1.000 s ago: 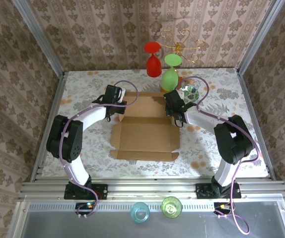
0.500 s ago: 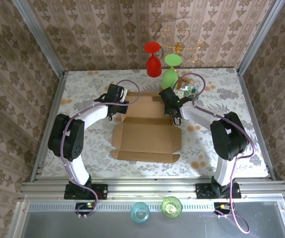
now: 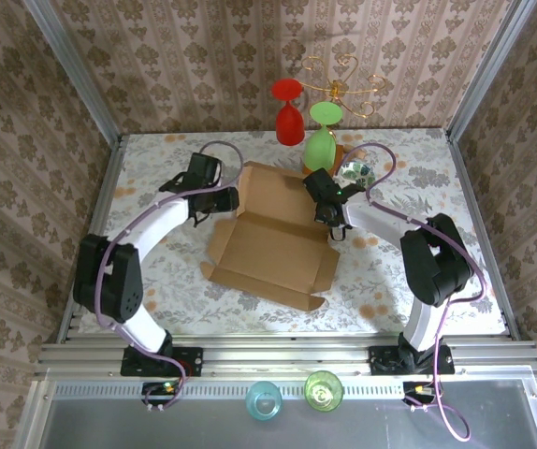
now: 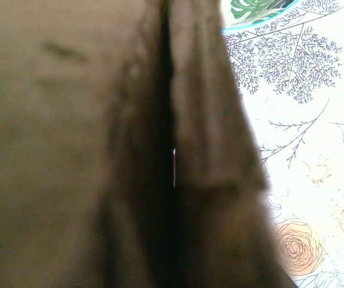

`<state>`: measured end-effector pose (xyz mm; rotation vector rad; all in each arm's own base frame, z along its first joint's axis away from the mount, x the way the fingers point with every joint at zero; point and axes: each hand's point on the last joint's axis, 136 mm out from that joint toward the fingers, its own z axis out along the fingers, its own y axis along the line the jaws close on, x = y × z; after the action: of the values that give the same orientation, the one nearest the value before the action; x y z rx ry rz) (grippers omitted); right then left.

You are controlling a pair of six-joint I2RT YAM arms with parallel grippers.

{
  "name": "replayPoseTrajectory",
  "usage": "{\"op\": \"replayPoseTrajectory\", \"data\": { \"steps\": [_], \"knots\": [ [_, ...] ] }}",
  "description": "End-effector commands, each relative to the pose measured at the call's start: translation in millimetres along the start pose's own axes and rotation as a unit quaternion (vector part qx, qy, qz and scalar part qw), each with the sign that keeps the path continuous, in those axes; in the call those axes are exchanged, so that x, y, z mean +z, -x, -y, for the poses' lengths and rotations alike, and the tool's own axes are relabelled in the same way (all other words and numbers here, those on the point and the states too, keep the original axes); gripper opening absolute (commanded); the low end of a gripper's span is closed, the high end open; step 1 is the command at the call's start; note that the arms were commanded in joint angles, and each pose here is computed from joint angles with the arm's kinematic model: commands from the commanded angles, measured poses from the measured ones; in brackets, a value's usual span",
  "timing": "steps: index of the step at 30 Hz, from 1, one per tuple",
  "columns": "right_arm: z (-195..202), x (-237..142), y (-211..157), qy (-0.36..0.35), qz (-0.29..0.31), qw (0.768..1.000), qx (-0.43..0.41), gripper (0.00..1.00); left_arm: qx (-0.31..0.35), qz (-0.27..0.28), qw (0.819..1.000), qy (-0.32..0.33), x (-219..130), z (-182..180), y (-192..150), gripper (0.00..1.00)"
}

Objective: Fold the paper box

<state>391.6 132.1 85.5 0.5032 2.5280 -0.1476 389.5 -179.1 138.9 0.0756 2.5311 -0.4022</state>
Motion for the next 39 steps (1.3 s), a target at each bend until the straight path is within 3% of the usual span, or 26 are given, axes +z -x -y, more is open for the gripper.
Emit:
{"op": "replayPoseTrajectory", "data": {
  "steps": [1,6,10,14,19,24,29,32,35,37,39],
  "knots": [
    [8,-9,-10,-0.003,-0.028,0.999,0.026,0.0,-0.04,-0.002,0.999,-0.013,-25,4,0,0.63],
    [9,-17,-20,-0.004,-0.065,0.996,0.065,0.0,-0.068,0.002,0.998,-0.015,-56,1,-8,0.62],
    [10,-24,-35,0.003,-0.1,0.987,0.127,0.0,-0.162,-0.014,0.987,-0.011,-84,-6,-41,0.61],
    [6,-24,-44,0.008,-0.124,0.979,0.159,0.0,-0.265,-0.048,0.963,0.022,-102,-20,-92,0.62],
    [0,-22,-48,0.012,-0.138,0.976,0.166,0.0,-0.354,-0.069,0.933,-0.006,-101,-17,-134,0.65],
    [-4,-20,-54,0.018,-0.15,0.973,0.175,0.0,-0.384,-0.055,0.921,-0.014,-85,-20,-135,0.67],
    [-5,-19,-59,0.022,-0.16,0.97,0.184,0.0,-0.378,-0.081,0.922,0.004,-75,-13,-144,0.66],
    [-7,-19,-62,0.025,-0.165,0.968,0.187,0.0,-0.371,-0.066,0.926,0.014,-75,-16,-139,0.54],
    [-8,-19,-66,0.028,-0.175,0.964,0.197,0.0,-0.364,-0.054,0.93,0.025,-73,-19,-133,0.33],
    [-12,-20,-71,0.034,-0.186,0.96,0.207,0.0,-0.341,-0.057,0.937,0.048,-76,-23,-128,0.12],
    [-19,-23,-77,0.044,-0.2,0.954,0.22,0.0,-0.309,-0.06,0.946,0.075,-83,-27,-121,0.0]
  ]
}}
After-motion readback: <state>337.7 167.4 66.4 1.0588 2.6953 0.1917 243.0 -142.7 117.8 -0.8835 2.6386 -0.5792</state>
